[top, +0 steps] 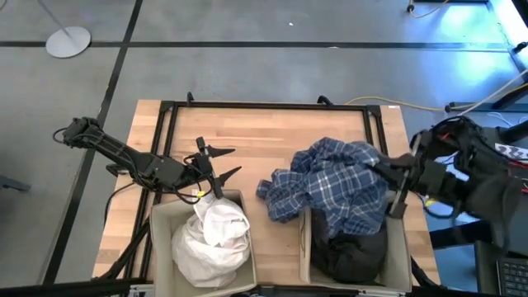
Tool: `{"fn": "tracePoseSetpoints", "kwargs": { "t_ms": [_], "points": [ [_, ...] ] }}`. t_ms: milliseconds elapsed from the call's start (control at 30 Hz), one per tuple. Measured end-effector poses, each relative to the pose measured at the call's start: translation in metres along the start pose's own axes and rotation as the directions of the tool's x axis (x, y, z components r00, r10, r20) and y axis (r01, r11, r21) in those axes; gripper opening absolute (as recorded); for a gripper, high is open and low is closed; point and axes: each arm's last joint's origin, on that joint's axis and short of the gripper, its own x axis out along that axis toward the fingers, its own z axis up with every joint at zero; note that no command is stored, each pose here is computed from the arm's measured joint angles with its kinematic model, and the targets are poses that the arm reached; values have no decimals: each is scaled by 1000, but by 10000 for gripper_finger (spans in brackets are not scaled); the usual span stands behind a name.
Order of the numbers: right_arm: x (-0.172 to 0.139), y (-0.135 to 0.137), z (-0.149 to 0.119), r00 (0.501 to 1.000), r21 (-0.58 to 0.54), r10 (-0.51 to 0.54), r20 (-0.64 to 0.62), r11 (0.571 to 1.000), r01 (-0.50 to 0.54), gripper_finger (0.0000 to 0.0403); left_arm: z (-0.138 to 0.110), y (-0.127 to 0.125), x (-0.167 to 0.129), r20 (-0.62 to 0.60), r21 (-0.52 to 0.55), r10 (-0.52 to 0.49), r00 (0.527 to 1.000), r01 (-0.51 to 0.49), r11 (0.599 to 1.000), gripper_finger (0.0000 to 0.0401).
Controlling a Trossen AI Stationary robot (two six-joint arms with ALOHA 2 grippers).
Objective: Sort clothes
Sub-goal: Put the blue checkered shirt into the right laundry organizer
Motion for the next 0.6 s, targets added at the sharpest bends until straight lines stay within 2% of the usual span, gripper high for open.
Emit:
{"fn": "tracePoseSetpoints", "kwargs": {
  "t_ms": [133, 333, 433, 600],
  "points": [
    [1, 8, -23, 997, 64, 18, -69, 998, -14, 5, 0, 0, 0, 0, -2, 0, 1000, 0, 1000, 251],
    [3, 18, -59, 961, 159, 68, -268, 987, -25, 5, 0, 0, 0, 0, -5, 0, 1000, 0, 1000, 251],
    [7, 32, -76, 914, 154, 128, -385, 985, -74, 5, 0, 0, 0, 0, -5, 0, 1000, 0, 1000, 251],
    [8, 49, -115, 805, 182, 154, -573, 982, -59, 5, 0, 0, 0, 0, -8, 0, 1000, 0, 1000, 251]
  ]
}}
